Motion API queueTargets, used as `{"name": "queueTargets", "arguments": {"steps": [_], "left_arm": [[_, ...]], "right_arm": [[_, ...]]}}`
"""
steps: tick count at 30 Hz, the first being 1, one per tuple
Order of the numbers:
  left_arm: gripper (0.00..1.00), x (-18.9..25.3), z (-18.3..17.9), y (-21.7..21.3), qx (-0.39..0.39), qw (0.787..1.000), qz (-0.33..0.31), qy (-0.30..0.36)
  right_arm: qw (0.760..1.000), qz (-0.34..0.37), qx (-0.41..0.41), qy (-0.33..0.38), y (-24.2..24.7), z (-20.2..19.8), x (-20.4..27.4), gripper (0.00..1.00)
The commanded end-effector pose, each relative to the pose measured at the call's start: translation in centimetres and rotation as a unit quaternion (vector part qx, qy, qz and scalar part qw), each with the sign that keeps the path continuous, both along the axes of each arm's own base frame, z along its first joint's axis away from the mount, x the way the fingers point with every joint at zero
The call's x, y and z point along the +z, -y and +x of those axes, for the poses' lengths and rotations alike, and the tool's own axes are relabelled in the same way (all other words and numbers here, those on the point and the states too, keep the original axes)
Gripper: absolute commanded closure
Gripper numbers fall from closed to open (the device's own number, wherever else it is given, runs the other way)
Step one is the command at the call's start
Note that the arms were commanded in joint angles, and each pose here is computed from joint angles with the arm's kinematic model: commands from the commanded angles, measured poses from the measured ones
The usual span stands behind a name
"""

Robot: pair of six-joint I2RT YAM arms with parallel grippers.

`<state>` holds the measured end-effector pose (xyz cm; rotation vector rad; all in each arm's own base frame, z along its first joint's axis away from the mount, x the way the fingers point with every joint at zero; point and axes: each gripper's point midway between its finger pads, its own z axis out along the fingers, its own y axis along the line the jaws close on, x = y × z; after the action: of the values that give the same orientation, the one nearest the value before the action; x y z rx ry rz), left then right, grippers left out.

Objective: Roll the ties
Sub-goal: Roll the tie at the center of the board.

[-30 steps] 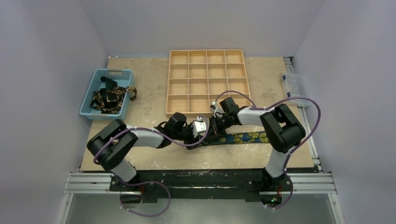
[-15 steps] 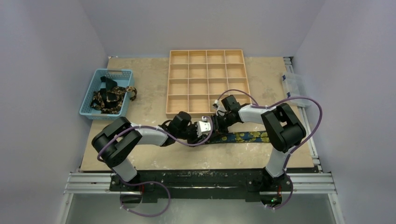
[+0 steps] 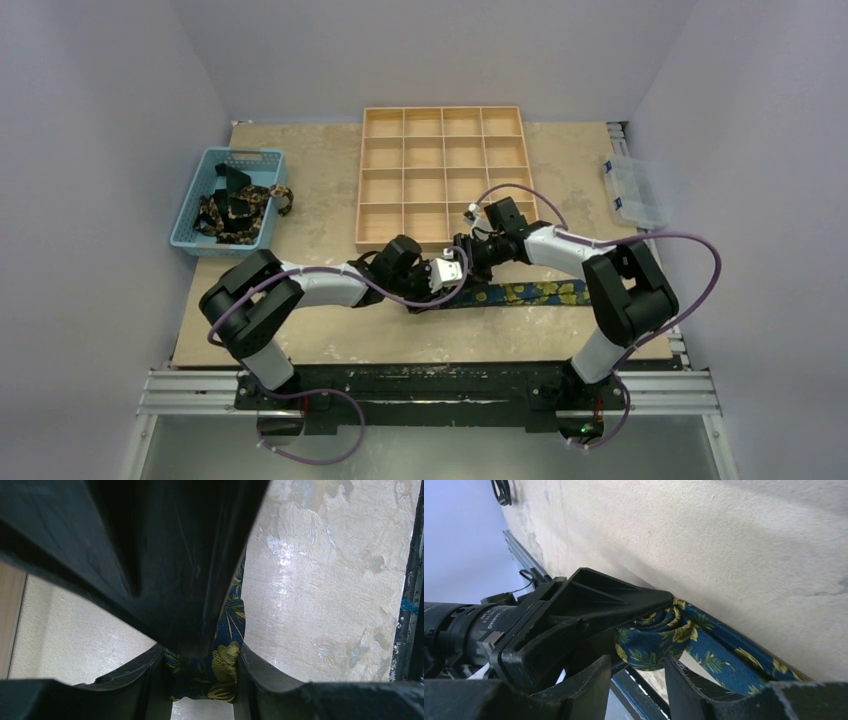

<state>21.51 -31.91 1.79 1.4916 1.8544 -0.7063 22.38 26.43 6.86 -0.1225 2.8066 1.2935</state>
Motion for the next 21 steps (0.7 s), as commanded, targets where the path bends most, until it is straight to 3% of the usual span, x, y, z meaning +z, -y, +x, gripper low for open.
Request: {"name": "queueTargets", "arguments": {"steps": [1, 5, 9, 16, 19, 21], "left_arm": [[0.75, -1.8, -0.9, -1.0, 0.0, 0.999, 0.044, -0.028], [0.71, -1.7, -0.9, -0.8, 0.0, 0.999, 0.041, -0.029], [0.63, -1.5, -0.9, -0.7, -0.002, 0.999, 0.034, -0.024], [0.34, 0.6, 0.0, -0.1, 0.016, 0.999, -0.041, 0.019], [0.13, 1.5, 0.5, 0.6, 0.023, 0.997, -0.074, 0.031], [0.12, 1.6, 0.7, 0.9, 0.026, 0.996, -0.083, 0.031]], "right_arm": [[1.0, 0.018, 0.01, -0.004, -1.4, -0.1, -0.2, 0.58], [1.0, -0.022, 0.013, -0.017, -0.3, -0.6, -2.7, 0.69], [0.998, -0.057, -0.001, -0.031, 1.4, -0.9, -4.3, 0.99], [0.992, -0.116, -0.002, -0.048, 4.5, -1.4, -6.7, 1.0], [0.988, -0.142, -0.006, -0.055, 5.9, -1.6, -7.8, 1.0], [0.985, -0.162, -0.004, -0.059, 6.7, -1.8, -8.5, 1.0]]}}
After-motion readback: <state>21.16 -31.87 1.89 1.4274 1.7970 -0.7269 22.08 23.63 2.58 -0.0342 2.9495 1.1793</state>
